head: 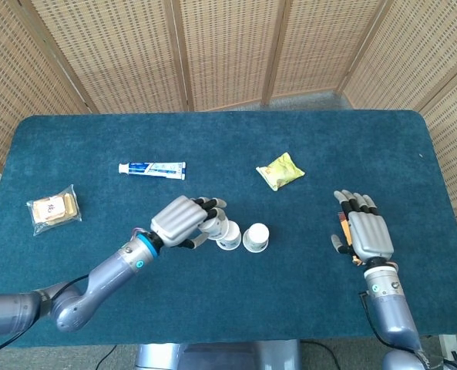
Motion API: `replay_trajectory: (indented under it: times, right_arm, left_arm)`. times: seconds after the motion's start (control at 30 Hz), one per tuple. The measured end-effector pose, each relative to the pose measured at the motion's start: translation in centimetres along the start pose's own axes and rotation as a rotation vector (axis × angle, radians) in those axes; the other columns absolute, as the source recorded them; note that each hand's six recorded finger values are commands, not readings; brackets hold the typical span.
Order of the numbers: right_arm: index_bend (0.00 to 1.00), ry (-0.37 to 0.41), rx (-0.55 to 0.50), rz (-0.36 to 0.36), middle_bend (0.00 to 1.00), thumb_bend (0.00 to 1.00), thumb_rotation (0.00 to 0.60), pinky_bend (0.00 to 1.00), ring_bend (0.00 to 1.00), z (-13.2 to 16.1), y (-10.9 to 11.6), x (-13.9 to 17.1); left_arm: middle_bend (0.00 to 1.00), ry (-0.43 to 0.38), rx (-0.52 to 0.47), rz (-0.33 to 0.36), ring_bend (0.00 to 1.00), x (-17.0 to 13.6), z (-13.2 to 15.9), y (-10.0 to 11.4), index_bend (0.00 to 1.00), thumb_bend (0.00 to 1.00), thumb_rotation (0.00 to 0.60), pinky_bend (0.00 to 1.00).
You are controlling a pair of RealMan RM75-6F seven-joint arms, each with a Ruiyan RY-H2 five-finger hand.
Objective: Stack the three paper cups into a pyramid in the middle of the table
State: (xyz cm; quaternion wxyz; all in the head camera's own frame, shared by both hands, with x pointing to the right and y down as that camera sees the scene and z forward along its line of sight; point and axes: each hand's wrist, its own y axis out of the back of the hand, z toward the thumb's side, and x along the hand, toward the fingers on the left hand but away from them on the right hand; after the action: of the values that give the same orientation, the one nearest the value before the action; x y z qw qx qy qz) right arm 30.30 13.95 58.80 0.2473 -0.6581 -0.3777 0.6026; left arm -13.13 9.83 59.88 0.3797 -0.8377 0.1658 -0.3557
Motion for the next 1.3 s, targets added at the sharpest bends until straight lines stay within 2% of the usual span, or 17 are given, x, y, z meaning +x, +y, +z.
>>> replay_trajectory:
  times: [0.43,0.9,1.3]
  right_arm:
    - [0.00,-0.003,-0.022,-0.007,0.00,0.40,0.600,0.00,0.00,-0.9,0.5,0.7]
    - [0.00,-0.021,-0.032,-0.010,0.00,0.40,0.600,0.00,0.00,-2.1,0.8,0.9]
    - [0.00,-0.020,-0.038,0.010,0.00,0.40,0.600,0.00,0.00,-2.2,0.5,0.8]
  left_arm:
    - [0.21,-0.040,0.038,-0.033,0.27,4.0,3.0,-1.0,0.35,0.50,0.600,0.52]
    - [0.19,-0.047,0.065,-0.070,0.23,5.8,4.4,-2.2,0.33,0.50,0.600,0.50]
    - [0.05,-0.034,0.079,-0.086,0.09,6.0,4.4,-2.3,0.24,0.50,0.600,0.40]
